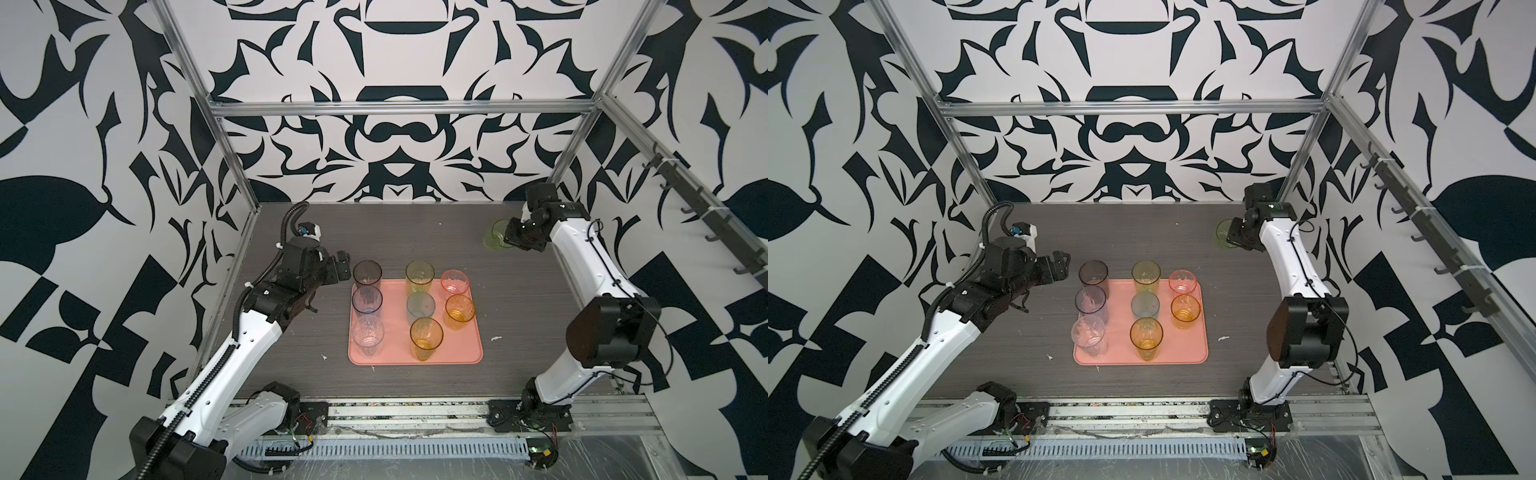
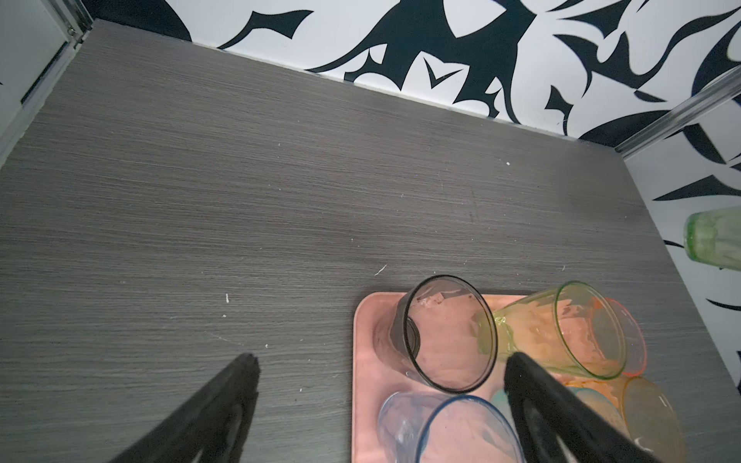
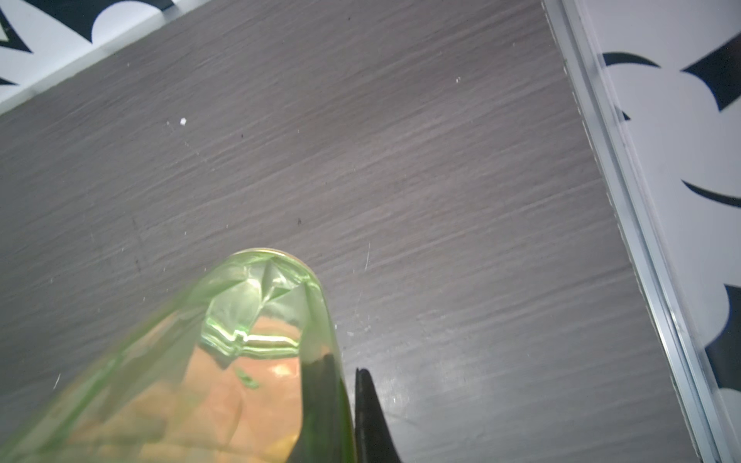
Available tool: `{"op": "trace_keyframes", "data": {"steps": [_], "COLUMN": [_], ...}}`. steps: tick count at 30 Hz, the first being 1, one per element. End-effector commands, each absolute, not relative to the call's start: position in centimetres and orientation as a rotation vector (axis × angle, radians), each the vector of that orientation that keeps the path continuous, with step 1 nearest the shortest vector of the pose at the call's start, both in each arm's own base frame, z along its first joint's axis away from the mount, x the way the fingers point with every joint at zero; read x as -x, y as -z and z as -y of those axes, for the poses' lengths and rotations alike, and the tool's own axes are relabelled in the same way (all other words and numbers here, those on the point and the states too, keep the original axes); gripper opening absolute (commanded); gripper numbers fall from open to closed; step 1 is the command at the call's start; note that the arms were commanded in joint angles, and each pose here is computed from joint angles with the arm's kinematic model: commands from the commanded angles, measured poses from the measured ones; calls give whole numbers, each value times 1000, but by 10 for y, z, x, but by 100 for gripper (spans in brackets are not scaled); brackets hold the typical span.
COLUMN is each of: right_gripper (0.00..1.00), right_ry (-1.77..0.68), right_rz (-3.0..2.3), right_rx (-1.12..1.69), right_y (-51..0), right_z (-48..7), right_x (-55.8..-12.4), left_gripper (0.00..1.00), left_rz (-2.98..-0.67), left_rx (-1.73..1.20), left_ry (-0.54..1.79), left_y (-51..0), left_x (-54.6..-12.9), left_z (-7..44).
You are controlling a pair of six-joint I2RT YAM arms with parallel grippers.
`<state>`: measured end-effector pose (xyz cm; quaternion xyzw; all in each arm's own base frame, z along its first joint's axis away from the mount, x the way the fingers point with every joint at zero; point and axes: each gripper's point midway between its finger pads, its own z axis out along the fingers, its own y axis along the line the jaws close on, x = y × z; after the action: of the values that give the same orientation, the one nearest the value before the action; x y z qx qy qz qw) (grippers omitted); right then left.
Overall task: Place the glasses into the tray
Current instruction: 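Lift the green glass and carry it toward the tray's near corner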
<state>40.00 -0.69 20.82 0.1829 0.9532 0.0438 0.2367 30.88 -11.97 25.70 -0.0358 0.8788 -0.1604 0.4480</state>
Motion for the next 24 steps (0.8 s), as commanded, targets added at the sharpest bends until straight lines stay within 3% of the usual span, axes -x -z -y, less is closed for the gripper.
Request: {"op": "trace_keyframes", "data": {"steps": [1,7,24], "right_gripper": [0,0,0], "right_ry": [-140,-150,-132], "right_rz": [-2597,-2650,-2682], "right_rx": [-483,-459,-331], "right_y": [-222,-221,-235], "right_z": [5,-1,-37], "right_x": [-379,-339,-231], "left_gripper": [100,100,99], "left_rz": [-2185,-2285,-2304], "left_rx": [128,191,261], "left_ry": [436,348,401], "left_y": [-255,-234,-227], "left_x": [-297,-286,-262], "left_z": [117,103,96]}}
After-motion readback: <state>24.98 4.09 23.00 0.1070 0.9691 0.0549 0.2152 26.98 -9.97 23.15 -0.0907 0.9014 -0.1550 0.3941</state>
